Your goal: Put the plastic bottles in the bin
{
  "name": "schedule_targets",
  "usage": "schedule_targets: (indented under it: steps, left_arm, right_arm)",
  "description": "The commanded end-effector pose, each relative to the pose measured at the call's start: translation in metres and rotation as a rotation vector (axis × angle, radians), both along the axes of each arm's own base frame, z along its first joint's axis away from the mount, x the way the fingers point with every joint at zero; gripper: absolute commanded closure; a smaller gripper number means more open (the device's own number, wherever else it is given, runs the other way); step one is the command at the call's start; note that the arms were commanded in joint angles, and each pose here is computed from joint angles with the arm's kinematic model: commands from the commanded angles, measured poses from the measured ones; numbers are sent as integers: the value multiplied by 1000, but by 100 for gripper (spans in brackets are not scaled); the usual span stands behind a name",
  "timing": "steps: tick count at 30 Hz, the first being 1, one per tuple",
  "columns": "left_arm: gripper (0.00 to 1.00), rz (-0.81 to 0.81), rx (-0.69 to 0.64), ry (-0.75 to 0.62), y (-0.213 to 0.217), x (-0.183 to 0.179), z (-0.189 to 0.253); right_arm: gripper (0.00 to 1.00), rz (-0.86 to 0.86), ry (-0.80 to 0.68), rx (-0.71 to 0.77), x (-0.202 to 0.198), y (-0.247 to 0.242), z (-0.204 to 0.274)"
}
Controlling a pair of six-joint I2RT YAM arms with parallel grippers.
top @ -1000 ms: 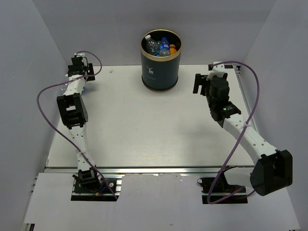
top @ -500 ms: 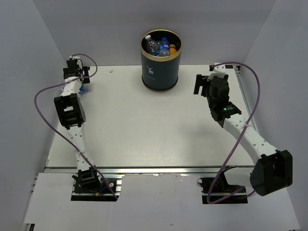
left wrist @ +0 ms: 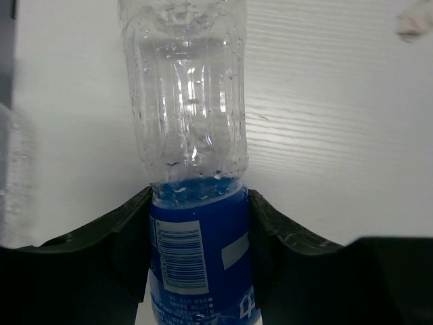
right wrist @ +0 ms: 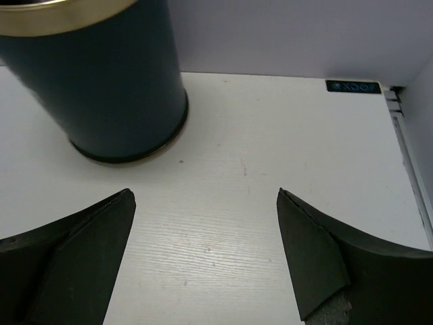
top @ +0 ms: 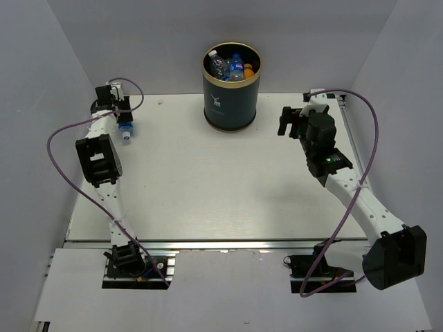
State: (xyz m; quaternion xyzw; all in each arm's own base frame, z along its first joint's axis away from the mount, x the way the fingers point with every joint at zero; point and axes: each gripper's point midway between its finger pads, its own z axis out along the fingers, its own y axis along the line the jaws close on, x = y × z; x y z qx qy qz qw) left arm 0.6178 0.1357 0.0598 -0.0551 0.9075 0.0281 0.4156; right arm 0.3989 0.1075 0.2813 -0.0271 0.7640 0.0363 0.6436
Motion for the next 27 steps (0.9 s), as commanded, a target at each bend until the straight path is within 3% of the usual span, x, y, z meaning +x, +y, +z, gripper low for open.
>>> schedule_targets:
  steps: [1, 4, 7, 8, 9, 12, 13, 15, 20, 27]
  left_arm:
    - [60, -191, -110, -162, -62, -4, 103]
    - [60, -421, -115, -251, -133, -31, 152]
    - [60, -663, -102, -366, -207, -79, 198]
    - [58, -757, -76, -476, -241, -103, 240]
    - [58, -795, -92, -456, -254, -122, 223]
    - [58, -961, -80, -624, -296, -174, 268]
    - [58, -977, -113, -615, -303, -188, 257]
    - [58, -1060, -134, -696, -318, -215, 282]
    - [55, -1315, -230, -745, -361, -280, 289]
    - [55, -1470, -306, -755, -382, -321, 289]
  right_arm:
    - [11, 190, -85, 27, -11, 28, 35]
    - [11, 421, -100, 48, -30, 64, 48]
    - [11, 653, -139, 87, -58, 96, 64]
    - [11, 708, -155, 107, -64, 104, 69]
    - [11, 814, -159, 125, -79, 116, 72]
    - [11, 967, -175, 175, -102, 132, 85]
    - [11, 1001, -172, 198, -107, 137, 90]
    - [11, 1096, -203, 208, -121, 144, 100]
    - [11, 1242, -197, 297, -132, 160, 119]
    - [11, 1320, -205, 312, -116, 185, 135]
